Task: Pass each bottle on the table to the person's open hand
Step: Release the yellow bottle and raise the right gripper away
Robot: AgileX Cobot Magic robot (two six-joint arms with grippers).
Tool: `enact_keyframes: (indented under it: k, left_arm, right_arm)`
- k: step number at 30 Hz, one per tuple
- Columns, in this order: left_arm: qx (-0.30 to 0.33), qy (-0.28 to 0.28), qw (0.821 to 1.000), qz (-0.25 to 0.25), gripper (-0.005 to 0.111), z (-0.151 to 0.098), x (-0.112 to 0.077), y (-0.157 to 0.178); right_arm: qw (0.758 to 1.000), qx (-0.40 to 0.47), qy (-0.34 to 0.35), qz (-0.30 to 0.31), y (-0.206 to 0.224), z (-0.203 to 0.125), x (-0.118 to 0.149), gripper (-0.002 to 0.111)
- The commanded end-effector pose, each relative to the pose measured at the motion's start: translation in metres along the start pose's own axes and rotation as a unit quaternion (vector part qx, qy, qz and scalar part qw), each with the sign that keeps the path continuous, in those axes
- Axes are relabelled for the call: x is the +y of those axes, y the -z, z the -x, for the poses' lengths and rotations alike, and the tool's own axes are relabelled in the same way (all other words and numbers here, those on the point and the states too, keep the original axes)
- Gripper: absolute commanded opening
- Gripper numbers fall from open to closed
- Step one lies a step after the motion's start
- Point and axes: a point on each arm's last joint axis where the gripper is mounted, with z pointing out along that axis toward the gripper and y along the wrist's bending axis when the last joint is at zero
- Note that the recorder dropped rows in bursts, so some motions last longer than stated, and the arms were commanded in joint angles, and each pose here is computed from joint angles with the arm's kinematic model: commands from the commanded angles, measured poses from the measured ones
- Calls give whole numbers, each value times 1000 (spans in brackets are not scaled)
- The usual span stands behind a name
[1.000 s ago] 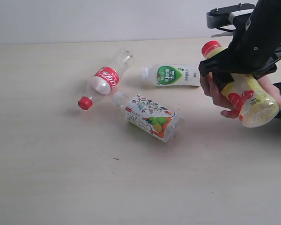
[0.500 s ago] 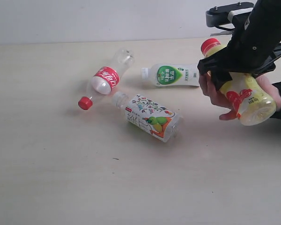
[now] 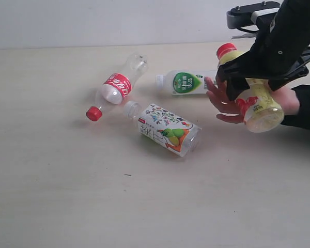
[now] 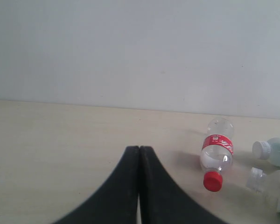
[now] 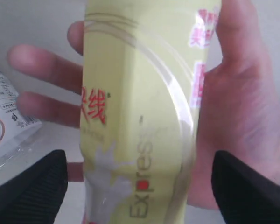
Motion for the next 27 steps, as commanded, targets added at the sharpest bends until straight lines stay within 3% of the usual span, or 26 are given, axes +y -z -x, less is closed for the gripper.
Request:
enact_keyframes:
  k: [1, 9, 11, 16, 17, 22, 27]
  left_arm:
    - [-5, 1, 1000, -1, 0, 0, 0, 1]
    - [-5, 1, 1000, -1, 0, 0, 0, 1]
    - [-5, 1, 1000, -1, 0, 0, 0, 1]
    - [-5, 1, 1000, -1, 0, 0, 0, 1]
    - [-5, 1, 1000, -1, 0, 0, 0, 1]
    - [-5, 1, 1000, -1, 0, 0, 0, 1]
    - [-5, 1, 1000, -1, 0, 0, 0, 1]
  right_arm:
    - [999, -36, 5, -1, 7, 5, -2, 80]
    - [986, -164, 21, 8, 67, 4, -4, 75]
    - [981, -191, 29, 7, 86, -1, -5, 61]
    - [966, -257, 33, 11, 130, -21, -9, 5]
    - [961, -273, 35, 15, 138, -31, -9, 0]
    - [932, -360, 31, 21, 159, -81, -14, 0]
    - [890, -449, -13, 82, 169, -140, -13, 0]
